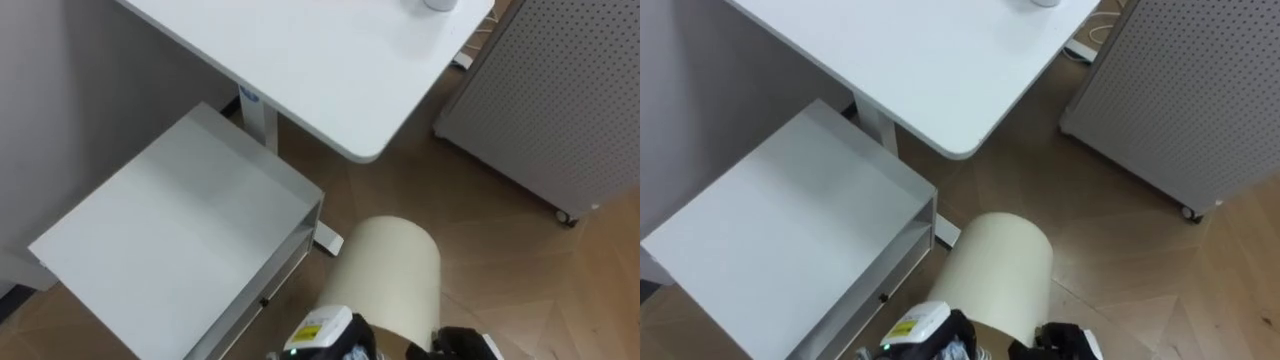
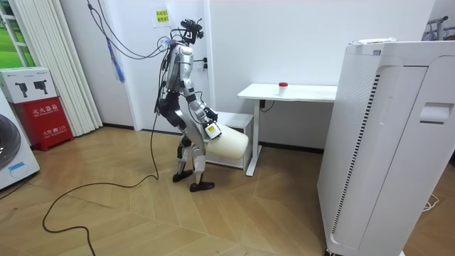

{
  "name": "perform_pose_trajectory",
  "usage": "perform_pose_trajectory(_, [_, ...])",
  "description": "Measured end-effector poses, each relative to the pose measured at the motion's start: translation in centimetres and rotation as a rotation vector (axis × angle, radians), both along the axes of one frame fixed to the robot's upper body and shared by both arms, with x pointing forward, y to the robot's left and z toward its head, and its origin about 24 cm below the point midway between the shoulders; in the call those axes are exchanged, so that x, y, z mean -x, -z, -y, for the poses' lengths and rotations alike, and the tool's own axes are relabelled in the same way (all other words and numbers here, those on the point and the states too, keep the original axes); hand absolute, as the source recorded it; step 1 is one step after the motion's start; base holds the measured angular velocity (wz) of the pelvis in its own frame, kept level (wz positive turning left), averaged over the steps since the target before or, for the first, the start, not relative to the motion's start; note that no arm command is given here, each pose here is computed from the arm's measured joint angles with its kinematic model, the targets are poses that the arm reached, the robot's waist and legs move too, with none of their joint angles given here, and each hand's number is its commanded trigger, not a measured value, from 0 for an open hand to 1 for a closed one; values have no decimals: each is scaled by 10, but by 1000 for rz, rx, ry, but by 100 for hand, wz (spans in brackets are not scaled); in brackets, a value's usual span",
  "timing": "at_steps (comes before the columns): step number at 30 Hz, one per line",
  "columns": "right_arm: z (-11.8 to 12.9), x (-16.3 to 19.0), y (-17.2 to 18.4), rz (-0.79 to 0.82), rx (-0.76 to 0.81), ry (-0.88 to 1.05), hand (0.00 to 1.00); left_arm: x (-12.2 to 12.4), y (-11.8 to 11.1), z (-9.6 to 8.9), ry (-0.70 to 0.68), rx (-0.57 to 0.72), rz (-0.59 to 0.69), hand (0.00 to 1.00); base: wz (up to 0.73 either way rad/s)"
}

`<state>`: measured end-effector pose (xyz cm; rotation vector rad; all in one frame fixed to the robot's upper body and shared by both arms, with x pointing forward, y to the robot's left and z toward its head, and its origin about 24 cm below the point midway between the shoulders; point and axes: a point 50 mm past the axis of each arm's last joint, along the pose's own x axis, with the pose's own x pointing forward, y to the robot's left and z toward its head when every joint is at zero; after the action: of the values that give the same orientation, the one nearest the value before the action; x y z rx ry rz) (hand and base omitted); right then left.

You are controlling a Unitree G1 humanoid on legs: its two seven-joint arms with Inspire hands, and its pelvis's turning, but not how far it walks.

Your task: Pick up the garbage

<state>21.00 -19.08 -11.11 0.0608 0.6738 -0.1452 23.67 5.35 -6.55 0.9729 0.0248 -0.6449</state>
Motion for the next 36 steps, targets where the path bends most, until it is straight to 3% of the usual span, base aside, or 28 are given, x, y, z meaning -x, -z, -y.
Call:
perform_pose_trajectory(2, [2, 5, 3, -14, -92, 88, 100, -1, -2, -1, -5, 2, 22, 0, -3])
perform_pose_trajectory(7, [-9, 16, 11, -42, -345, 225, 100, -5, -9, 0, -22, 16, 95, 0, -3])
perform_pose_trajectory(12, [-15, 14, 10, -39, -442, 235, 100, -6, -9, -7, -50, 11, 127, 0, 1])
perform_pose_trajectory(36, [-26, 16, 8, -41, -532, 156, 100, -2, -6, -10, -63, 4, 138, 0, 0])
